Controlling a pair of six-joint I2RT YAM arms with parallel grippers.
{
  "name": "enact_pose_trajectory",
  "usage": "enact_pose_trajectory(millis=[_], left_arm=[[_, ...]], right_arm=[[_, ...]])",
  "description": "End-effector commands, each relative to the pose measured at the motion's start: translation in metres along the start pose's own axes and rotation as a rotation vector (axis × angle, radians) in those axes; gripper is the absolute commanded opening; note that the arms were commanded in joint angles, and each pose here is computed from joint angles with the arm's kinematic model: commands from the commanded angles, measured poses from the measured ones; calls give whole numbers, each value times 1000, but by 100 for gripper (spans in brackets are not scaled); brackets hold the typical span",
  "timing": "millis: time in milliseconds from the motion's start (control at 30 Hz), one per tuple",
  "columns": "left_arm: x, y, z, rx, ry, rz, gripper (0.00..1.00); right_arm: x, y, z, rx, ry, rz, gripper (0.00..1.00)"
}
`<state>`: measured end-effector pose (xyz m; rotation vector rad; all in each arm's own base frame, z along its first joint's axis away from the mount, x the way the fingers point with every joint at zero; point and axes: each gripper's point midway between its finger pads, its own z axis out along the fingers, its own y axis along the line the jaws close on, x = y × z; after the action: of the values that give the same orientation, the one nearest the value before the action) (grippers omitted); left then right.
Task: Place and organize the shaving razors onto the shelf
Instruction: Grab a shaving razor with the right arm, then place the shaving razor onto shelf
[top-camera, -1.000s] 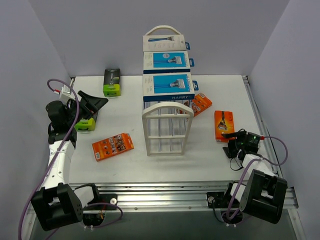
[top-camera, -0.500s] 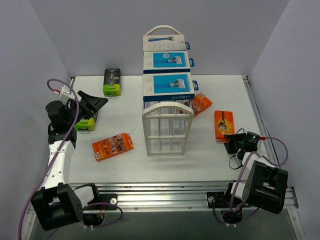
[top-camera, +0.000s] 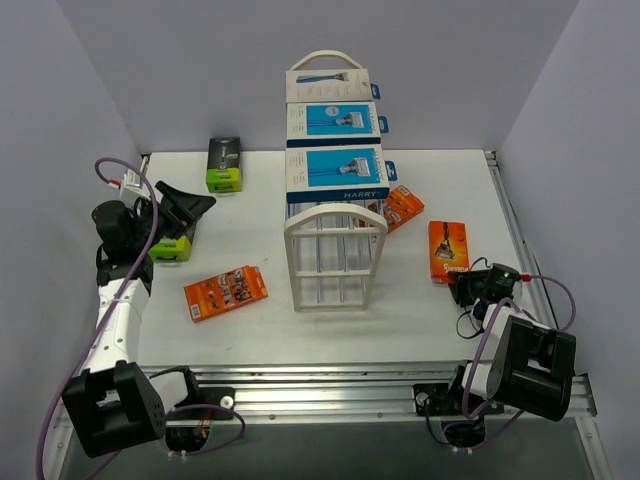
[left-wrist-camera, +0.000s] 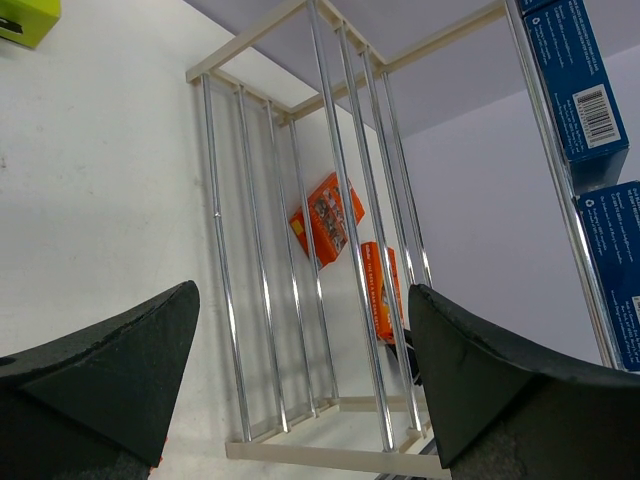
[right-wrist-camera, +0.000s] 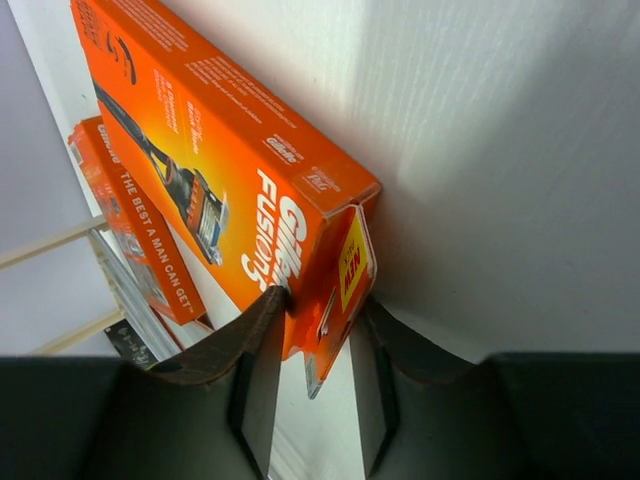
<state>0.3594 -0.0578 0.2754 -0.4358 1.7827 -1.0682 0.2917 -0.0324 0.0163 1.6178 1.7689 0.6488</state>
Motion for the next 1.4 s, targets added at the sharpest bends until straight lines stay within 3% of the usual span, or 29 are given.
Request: enact_pose_trajectory(millis=[0,67,100,200,967,1367], left_arm=[[-7,-7,-1,34,-12,33,94],[-8,-8,-1,35,-15,37,94],[-8,-8,-1,34,-15,36,94],[-8,-8,-1,37,-15,40,94],[-5,-9,1,51,0,40,94],[3,-17,4,79,25,48,94]], right_arm=[[1,-11,4,30,-10,4,26],[1,-10,5,28,-6,9,22],[1,-9,5,22,-5,7,13],[0,-4,5,20,-1,6,0],[-46,92,-56,-169,-102,-99,0],[-43,147,-56,-310,48,-181,0]])
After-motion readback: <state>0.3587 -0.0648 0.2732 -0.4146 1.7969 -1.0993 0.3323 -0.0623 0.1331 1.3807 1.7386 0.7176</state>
